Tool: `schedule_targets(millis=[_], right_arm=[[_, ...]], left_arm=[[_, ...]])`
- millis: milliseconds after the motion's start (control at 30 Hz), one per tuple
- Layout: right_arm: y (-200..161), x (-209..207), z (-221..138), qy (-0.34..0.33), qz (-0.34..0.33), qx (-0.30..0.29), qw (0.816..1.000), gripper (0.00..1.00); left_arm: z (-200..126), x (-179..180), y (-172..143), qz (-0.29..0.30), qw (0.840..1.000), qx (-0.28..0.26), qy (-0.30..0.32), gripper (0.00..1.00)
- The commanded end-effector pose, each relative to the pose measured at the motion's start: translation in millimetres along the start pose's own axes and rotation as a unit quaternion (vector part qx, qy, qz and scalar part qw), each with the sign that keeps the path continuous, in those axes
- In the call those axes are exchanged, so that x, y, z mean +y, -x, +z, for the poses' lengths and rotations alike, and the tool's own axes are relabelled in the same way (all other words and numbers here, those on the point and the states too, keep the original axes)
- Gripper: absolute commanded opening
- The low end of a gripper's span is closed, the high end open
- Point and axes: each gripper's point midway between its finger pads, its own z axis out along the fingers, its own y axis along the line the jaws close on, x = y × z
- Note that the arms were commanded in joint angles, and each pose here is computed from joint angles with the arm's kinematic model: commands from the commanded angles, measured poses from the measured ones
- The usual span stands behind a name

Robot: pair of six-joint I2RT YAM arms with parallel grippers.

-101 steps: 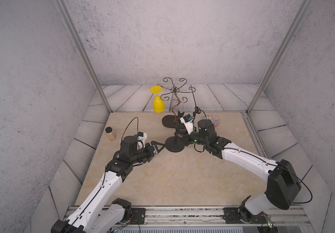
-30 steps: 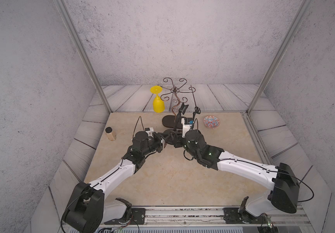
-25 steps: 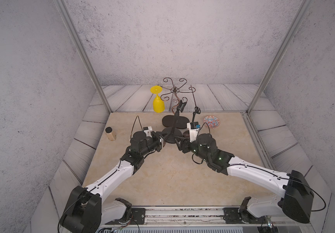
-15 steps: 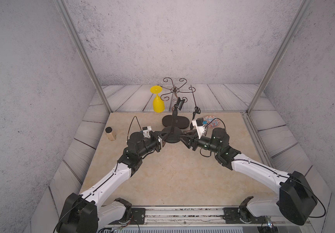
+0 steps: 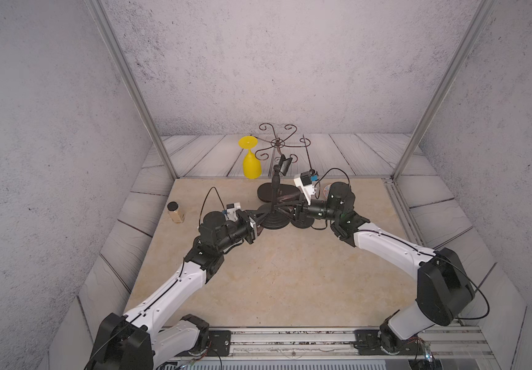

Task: Assemble a microphone stand
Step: Screw the microphone stand pole into the microphone stand base.

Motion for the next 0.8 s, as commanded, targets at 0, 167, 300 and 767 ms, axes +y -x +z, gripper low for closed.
schedule_targets(millis=[0,167,300,767], right_arm=[[-3.5,3.7,6.6,0.036,0.010,0.021,0.999,0.30],[-6.0,-0.1,9.4,0.029,0.024,0.027,0.999,0.14],[-18.8,-8.9,10.0,-0.044,0.038,0.021,0.998,0.00],[-71.2,-26.1,16.8,-0.501,0.090,-0.031,0.860,0.00]], left_arm=[[-3.8,-35.4,-12.3,0.033,0.998,0.021,-0.049,0.00],[-1.0,-38.6,-11.7,0.038,0.998,0.024,-0.052,0.00],[3.0,-37.6,-10.3,0.040,0.998,0.026,-0.049,0.00],[8.4,-29.9,2.9,0.056,0.998,-0.001,-0.035,0.00]])
